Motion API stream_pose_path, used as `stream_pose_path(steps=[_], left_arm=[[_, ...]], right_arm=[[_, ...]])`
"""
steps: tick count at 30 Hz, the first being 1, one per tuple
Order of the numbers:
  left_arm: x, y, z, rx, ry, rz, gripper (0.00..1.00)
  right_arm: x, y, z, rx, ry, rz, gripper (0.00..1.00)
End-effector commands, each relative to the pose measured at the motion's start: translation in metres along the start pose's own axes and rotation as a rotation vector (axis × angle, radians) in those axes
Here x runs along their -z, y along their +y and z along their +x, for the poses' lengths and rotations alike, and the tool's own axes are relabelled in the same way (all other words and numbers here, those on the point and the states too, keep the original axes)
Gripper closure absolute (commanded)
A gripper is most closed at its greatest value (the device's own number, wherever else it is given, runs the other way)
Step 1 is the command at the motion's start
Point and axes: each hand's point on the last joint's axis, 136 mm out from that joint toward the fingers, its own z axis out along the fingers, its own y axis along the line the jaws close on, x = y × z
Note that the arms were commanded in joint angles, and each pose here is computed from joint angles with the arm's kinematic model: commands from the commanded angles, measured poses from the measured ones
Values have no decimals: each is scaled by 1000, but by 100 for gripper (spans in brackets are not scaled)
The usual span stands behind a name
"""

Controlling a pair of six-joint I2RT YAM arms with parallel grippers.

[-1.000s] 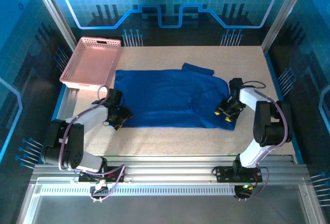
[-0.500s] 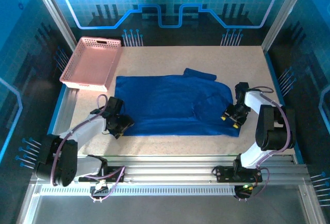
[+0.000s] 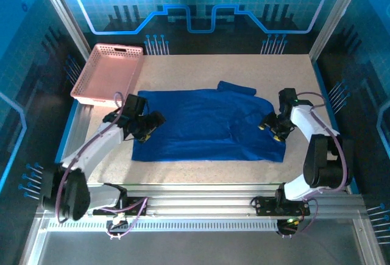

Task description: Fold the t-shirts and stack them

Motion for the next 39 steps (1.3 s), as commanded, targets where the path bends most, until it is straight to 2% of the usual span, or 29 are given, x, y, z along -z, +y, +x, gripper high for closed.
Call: stream_pose_path(steps=[1, 5, 11, 21, 28, 32, 39], left_arm=[[-29, 11, 6, -20, 51, -48, 18], [-53, 21, 10, -12, 82, -79, 19], [-65, 54, 30, 5, 119, -153, 20], [-69, 93, 77, 13, 191, -235, 22], [-56, 105, 88, 14, 191, -259, 21], [-46, 84, 74, -14, 150, -218, 18], [-15, -9, 26, -100, 62, -50, 13]], right_arm=[[-25, 8, 14, 4, 72, 5, 33], [-45, -17, 30, -46, 129, 106, 34], [-40, -55, 46, -49, 133, 252, 33], [-33, -76, 59, -52, 144, 320, 32], [-30, -79, 55, -55, 132, 329, 31], [-17, -64, 43, -46, 81, 273, 31], [45, 6, -5, 43, -90, 18, 24]])
